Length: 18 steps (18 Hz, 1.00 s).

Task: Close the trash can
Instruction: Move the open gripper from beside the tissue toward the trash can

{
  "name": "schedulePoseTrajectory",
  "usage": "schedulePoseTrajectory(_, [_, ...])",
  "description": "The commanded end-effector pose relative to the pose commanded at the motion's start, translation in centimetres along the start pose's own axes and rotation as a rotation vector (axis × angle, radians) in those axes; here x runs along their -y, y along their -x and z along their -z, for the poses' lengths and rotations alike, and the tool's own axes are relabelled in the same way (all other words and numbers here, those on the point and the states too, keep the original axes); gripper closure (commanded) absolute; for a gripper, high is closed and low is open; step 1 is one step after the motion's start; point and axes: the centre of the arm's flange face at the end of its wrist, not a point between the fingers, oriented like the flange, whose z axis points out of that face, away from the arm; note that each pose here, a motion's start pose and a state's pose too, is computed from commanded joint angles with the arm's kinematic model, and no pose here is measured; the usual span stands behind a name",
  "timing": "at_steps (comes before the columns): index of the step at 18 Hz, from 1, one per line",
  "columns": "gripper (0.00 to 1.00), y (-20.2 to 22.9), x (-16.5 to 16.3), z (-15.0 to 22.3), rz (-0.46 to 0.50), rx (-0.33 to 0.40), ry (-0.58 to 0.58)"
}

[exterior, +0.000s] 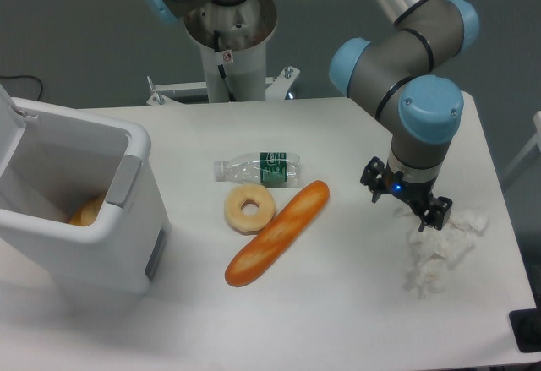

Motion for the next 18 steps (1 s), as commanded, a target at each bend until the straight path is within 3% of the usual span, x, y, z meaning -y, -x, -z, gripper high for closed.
schedulePoseTrajectory(7, [0.0,-0.8,0.3,0.6,0.002,0.003,0.005])
schedulePoseTrajectory(10, [0.0,-4.6,0.1,3.0,-0.001,0.004,-0.022])
schedulePoseTrajectory(13, [0.0,-8.2,1.7,7.3,0.018,0.041,-0.055])
schedulePoseTrajectory(18, [0.0,-14.2,6.0,9.9,0.061,0.051,-0.088])
